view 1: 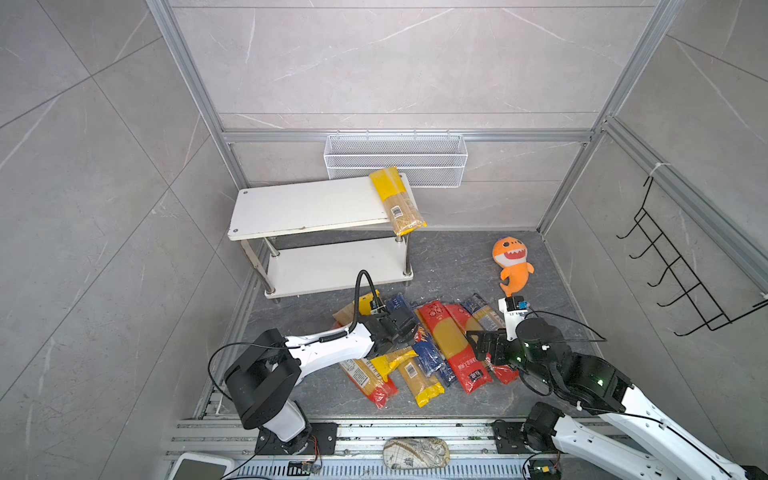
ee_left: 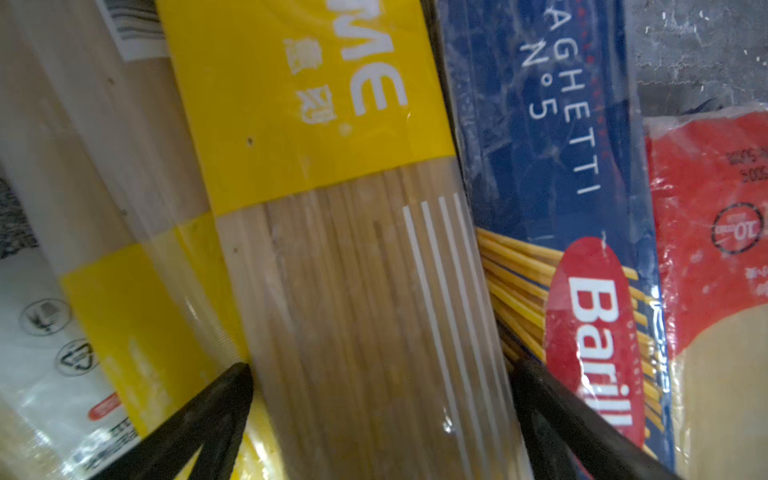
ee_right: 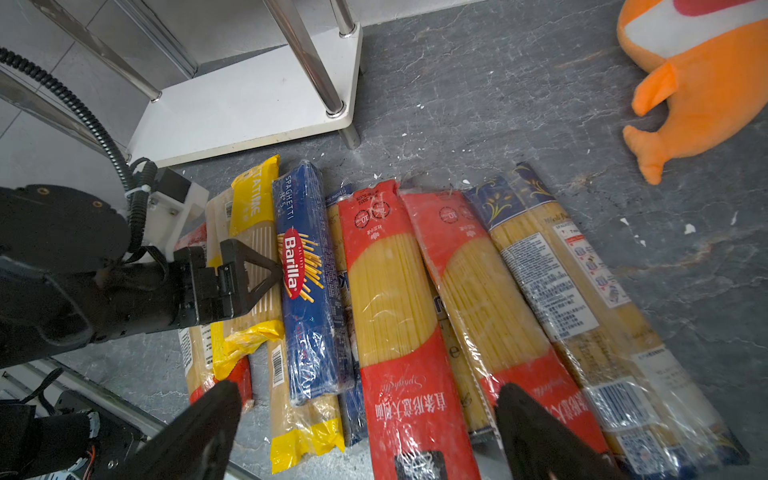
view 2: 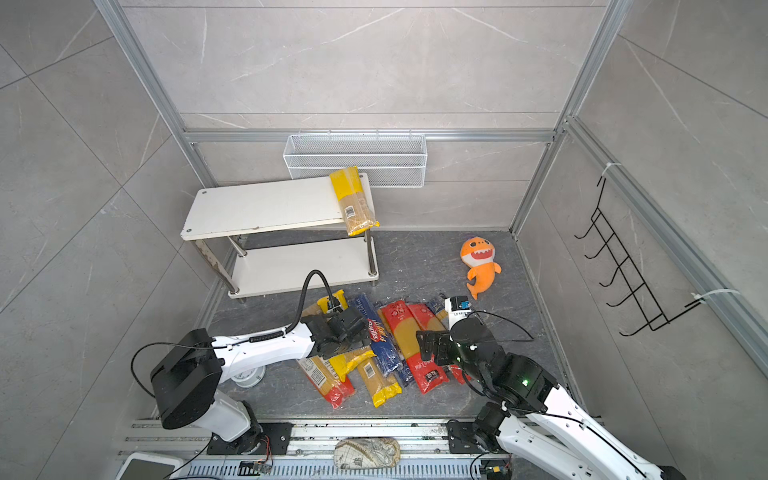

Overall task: Place and organize the pasta boxes and bags onto the shelf
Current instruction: 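Grasp another yellow Tatime pack with the left gripper while the right gripper draws back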

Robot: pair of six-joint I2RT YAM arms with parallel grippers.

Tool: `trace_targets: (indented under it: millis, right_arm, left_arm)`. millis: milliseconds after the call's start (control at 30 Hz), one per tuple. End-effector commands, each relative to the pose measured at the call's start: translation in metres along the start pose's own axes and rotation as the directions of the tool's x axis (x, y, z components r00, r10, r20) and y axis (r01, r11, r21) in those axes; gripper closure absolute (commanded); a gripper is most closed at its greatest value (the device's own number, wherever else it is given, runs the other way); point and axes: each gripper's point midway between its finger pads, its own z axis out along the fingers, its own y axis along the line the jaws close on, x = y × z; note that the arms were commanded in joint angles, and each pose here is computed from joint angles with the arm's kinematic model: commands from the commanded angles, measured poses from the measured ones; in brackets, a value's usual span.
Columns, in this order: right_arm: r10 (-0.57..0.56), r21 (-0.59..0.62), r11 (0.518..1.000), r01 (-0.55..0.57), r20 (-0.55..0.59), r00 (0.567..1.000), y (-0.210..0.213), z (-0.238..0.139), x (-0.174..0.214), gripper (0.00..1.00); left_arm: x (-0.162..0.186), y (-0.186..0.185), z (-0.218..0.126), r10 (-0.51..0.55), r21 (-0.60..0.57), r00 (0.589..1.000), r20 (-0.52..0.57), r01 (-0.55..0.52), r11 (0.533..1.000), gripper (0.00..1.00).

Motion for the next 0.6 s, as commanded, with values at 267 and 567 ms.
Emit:
trace_targets:
  millis: [267,567]
  right_arm:
    - [-0.014,0.042,0.999,0.014,0.000,1.000,-0.011,-0.007,0.004,0.01]
    - [-0.020,0.036,0.999,0.020,-0.007,1.000,-0.007,-0.003,0.001,0.01]
  left_arm:
    - [0.016,0.004,0.023,-0.043,-0.058,0.993,-0.112,0.037,0.998,0.41]
    - [0.010,0.017,-0.007,-0.021,-0.059,0.995,-0.095,0.016,0.998,0.83]
